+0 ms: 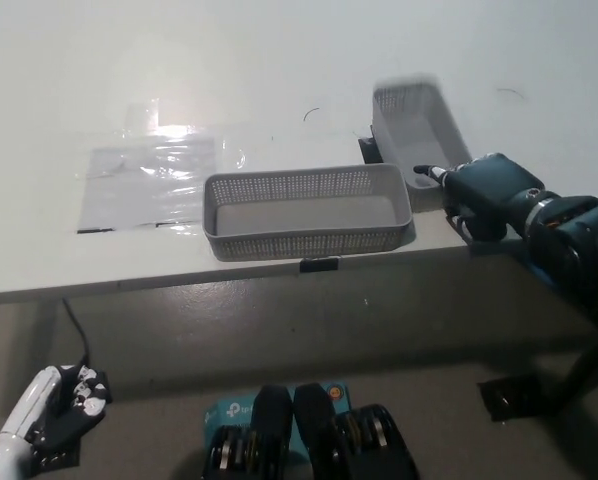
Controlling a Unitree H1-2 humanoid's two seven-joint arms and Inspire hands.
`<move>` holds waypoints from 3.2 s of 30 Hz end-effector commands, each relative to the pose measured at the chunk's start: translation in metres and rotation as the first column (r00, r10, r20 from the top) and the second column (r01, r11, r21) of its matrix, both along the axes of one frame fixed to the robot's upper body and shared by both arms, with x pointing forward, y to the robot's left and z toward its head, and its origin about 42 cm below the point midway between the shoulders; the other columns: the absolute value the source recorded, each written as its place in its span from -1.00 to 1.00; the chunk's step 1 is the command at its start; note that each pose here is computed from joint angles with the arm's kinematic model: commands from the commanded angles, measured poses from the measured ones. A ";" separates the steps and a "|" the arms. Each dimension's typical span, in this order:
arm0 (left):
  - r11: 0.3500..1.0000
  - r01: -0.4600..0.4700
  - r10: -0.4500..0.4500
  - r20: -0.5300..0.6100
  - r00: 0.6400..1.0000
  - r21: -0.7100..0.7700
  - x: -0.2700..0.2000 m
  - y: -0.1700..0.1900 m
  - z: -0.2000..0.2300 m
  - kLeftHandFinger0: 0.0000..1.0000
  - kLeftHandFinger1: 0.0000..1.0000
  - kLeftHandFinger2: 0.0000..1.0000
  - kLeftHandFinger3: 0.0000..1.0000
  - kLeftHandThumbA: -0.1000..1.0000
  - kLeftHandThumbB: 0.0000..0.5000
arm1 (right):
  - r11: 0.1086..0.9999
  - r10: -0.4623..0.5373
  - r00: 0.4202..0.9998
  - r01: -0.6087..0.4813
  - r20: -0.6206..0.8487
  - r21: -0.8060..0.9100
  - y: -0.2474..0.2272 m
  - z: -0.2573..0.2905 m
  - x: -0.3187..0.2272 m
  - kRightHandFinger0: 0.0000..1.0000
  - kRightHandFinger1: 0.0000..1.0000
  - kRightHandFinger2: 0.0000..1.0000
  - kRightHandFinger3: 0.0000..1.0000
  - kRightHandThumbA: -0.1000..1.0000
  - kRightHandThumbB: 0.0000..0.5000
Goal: The robot uses its right hand to pick up the grey box kept on the middle on the desk and place it on top of another box next to it in a right angle
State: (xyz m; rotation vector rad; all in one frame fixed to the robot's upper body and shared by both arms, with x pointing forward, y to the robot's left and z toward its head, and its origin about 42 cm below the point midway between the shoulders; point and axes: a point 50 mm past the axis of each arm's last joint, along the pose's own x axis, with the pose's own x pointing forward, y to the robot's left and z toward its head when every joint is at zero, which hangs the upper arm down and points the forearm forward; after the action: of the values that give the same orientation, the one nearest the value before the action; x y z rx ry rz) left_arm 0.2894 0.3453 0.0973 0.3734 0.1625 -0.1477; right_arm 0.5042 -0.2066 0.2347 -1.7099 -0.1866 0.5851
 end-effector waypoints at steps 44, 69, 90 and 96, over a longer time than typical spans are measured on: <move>0.988 0.068 -0.074 0.033 0.997 0.140 -0.012 0.004 0.003 -1.00 -1.00 -0.84 -0.44 1.00 1.00 | 0.955 0.206 0.830 -0.285 0.519 0.078 -0.004 0.081 -0.013 -1.00 -1.00 -0.44 -0.79 -1.00 0.73; 0.979 0.103 -0.104 -0.005 0.995 0.178 -0.008 0.004 -0.002 -1.00 -1.00 -0.76 -0.41 1.00 1.00 | 0.832 0.280 0.864 -0.436 0.419 0.344 0.071 0.083 -0.056 -1.00 -0.99 -0.32 -0.62 -1.00 0.06; 0.971 0.114 -0.120 0.016 0.993 0.208 0.001 0.005 0.006 -1.00 -1.00 -0.69 -0.41 1.00 1.00 | 0.815 0.266 0.900 -0.401 0.344 0.419 0.077 0.055 -0.060 -1.00 -1.00 -0.54 -0.62 -1.00 0.28; 0.971 0.107 -0.115 0.023 0.993 0.213 0.002 0.006 0.010 -1.00 -1.00 -0.70 -0.41 1.00 1.00 | 0.823 0.257 0.908 -0.385 0.331 0.418 0.079 0.045 -0.059 -1.00 -1.00 -0.74 -0.79 -1.00 0.04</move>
State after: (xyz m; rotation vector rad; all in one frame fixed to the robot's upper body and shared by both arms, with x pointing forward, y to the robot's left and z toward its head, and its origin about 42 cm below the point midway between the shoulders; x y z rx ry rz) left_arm 0.2867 0.3420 0.0917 0.5407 0.1724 -0.2264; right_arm 0.4420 -0.1244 0.2647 -1.2961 -0.7104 0.5512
